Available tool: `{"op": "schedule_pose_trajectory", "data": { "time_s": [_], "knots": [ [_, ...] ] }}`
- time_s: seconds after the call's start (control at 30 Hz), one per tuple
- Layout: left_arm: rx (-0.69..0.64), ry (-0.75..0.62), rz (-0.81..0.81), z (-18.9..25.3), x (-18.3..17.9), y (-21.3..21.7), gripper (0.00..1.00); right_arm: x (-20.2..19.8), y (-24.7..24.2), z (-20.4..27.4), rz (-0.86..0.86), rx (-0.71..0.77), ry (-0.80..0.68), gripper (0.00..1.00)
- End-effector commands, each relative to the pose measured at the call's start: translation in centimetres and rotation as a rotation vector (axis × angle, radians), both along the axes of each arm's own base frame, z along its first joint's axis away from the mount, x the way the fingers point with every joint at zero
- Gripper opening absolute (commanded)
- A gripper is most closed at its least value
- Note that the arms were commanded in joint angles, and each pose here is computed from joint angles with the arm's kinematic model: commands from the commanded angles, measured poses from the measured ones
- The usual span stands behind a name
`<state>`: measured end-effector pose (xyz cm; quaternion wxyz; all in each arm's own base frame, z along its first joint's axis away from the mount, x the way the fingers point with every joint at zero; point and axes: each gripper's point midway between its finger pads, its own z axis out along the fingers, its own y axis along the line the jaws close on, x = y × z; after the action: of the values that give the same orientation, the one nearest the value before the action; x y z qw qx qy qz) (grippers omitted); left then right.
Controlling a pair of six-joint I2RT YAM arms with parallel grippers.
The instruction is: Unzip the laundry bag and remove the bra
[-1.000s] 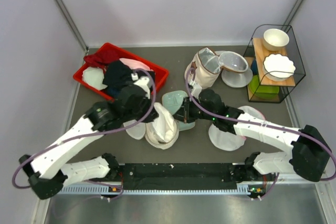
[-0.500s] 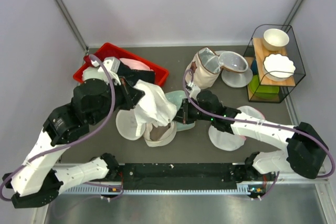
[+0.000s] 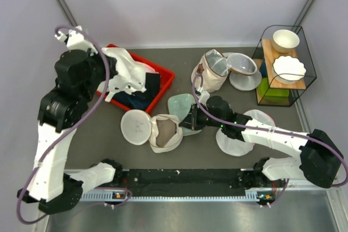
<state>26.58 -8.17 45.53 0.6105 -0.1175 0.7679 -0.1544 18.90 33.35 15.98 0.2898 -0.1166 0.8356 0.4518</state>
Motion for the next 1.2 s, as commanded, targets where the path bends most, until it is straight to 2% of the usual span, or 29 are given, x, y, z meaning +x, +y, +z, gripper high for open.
{"op": "schedule_pose_trajectory", "data": {
  "time_s": [0.0, 0.03, 0.1, 0.23, 0.37, 0.43, 0.47, 0.57, 0.73, 0.77, 0.83, 0.87, 0.93, 0.97, 1.03, 1.07, 1.13, 1.17],
  "knots": [
    [0.021, -0.008, 0.019, -0.5, 5.7, 0.5, 0.0, 0.0, 0.3, 1.8, 0.005, 0.076, -0.022, 0.0],
    [0.0, 0.026, -0.045, -1.6, 7.1, -0.6, 0.0, 0.0, 0.5, 2.1, 0.009, 0.091, -0.027, 0.0],
    [-0.081, 0.032, -0.067, -1.6, 9.3, 0.3, 0.0, -0.3, 0.8, 2.0, 0.033, 0.096, -0.018, 0.0],
    [-0.124, 0.094, -0.049, -3.7, 14.3, 1.5, 0.0, -0.2, 1.2, 2.1, 0.047, 0.102, -0.018, 0.0],
    [-0.15, 0.09, -0.016, -4.4, 17.6, 3.3, 0.0, 0.2, 1.5, 2.0, 0.044, 0.094, -0.032, 0.0],
    [-0.171, 0.079, -0.088, -4.5, 19.1, 2.1, 0.0, 0.3, 1.7, 1.8, 0.052, 0.09, -0.027, 0.0],
    [-0.199, 0.058, -0.089, -3.2, 19.6, 3.0, 0.0, 0.4, 1.9, 2.0, 0.055, 0.093, -0.029, 0.0],
    [-0.249, 0.076, -0.124, -2.9, 21.6, 2.9, 0.0, 0.5, 2.4, 2.0, 0.072, 0.096, -0.023, 0.0],
    [-0.238, 0.096, -0.044, -4.4, 22.1, 5.3, 0.0, 0.6, 2.7, 1.9, 0.083, 0.094, -0.024, 0.0],
    [-0.232, 0.132, -0.01, -6.4, 22.2, 6.6, 0.0, 0.7, 2.8, 1.8, 0.083, 0.092, -0.024, 0.0],
    [-0.226, 0.113, 0.021, -7.2, 22.0, 8.1, 0.0, 0.5, 2.9, 1.7, 0.095, 0.095, -0.02, 0.0],
    [-0.267, 0.174, 0.007, -10.4, 21.7, 8.7, 0.0, 0.6, 3.1, 1.5, 0.099, 0.093, -0.017, 0.0],
    [-0.329, 0.185, -0.014, -12.3, 21.5, 9.3, 0.0, 0.5, 3.3, 1.3, 0.11, 0.091, -0.009, 0.0],
    [-0.36, 0.257, 0.023, -15.6, 20.9, 10.4, 0.0, 0.6, 3.4, 0.9, 0.114, 0.085, 0.0, 0.0],
    [-0.349, 0.315, 0.077, -18.1, 19.3, 11.6, 0.0, 0.4, 3.5, 1.0, 0.124, 0.09, 0.003, 0.0],
    [-0.338, 0.375, 0.113, -20.8, 18.1, 12.2, 0.0, 0.3, 3.5, 0.9, 0.125, 0.09, 0.005, 0.0],
    [-0.302, 0.393, 0.2, -22.3, 16.4, 13.7, 0.0, 0.4, 3.2, 0.9, 0.113, 0.09, 0.001, 0.0],
    [-0.297, 0.439, 0.23, -24.5, 15.2, 14.0, 0.0, 0.3, 3.2, 0.8, 0.112, 0.089, 0.003, 0.0]
  ]
}}
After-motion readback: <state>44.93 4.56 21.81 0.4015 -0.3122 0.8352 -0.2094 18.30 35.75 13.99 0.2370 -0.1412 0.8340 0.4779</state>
